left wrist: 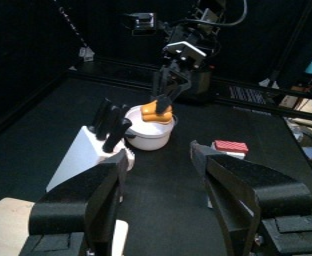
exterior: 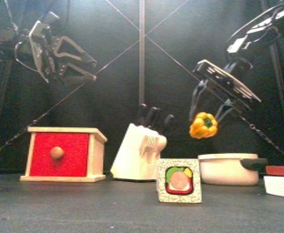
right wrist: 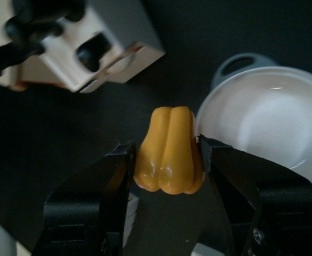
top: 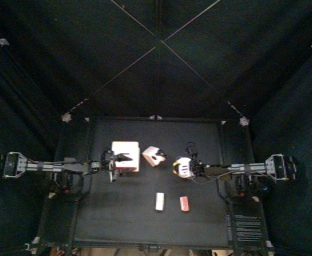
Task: Put squash left of sushi roll
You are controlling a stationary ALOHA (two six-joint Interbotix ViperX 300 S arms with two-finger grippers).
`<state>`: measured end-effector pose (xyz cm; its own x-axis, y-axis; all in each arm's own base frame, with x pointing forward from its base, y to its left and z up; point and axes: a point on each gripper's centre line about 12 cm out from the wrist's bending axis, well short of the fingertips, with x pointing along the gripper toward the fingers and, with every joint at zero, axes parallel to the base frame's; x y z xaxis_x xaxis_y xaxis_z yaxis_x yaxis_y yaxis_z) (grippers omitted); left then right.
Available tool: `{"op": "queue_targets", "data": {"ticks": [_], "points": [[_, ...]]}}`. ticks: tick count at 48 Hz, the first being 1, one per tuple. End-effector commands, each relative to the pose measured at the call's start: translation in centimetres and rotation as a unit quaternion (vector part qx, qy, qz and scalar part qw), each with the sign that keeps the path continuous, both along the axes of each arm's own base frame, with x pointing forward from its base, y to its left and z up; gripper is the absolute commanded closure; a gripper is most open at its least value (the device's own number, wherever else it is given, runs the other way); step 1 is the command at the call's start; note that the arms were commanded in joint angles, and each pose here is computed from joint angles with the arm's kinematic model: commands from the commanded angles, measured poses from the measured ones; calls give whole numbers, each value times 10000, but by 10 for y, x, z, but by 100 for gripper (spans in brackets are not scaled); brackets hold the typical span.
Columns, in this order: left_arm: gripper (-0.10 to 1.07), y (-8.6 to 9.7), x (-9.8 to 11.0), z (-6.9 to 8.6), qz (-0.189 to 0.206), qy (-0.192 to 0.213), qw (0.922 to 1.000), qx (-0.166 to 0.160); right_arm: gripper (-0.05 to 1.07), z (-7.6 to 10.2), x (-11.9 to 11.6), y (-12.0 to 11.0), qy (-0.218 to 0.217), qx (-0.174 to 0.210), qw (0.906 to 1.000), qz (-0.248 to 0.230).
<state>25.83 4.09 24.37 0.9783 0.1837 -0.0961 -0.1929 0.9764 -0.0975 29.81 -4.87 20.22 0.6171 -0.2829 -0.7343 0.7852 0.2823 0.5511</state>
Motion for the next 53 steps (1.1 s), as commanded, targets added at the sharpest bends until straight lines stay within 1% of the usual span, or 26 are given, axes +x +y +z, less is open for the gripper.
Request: {"op": "queue_targets", "data": {"ticks": [1,9,14,21,26,31,37,43,49,53], "points": [[9,1,1,6,21,-121,9999,20,23,16,13,12,-307,2,9992,246],[9,2,-4,7,44,-174,9998,27,23,23,27,34,-339,-4,9980,538],[9,1,-11,8,60,-229,9997,27,23,23,36,45,-196,7,9984,529],[9,0,-21,8,60,-321,9995,33,23,25,47,63,-27,-150,9984,544],[9,0,-27,9,98,-389,9992,-11,23,29,56,76,-38,-247,9982,551],[9,1,-32,8,158,-446,9988,-90,23,31,69,88,-172,-319,9978,562],[9,1,-33,9,158,-463,9988,-101,23,26,90,99,-276,-376,9971,603],[9,1,-33,9,158,-463,9988,-101,23,15,115,109,-360,-427,9959,706],[9,0,-33,9,158,-463,9988,-101,23,14,144,118,-516,-528,9942,781],[9,0,-33,9,158,-471,9987,-100,23,13,157,122,-576,-567,9934,808]]}}
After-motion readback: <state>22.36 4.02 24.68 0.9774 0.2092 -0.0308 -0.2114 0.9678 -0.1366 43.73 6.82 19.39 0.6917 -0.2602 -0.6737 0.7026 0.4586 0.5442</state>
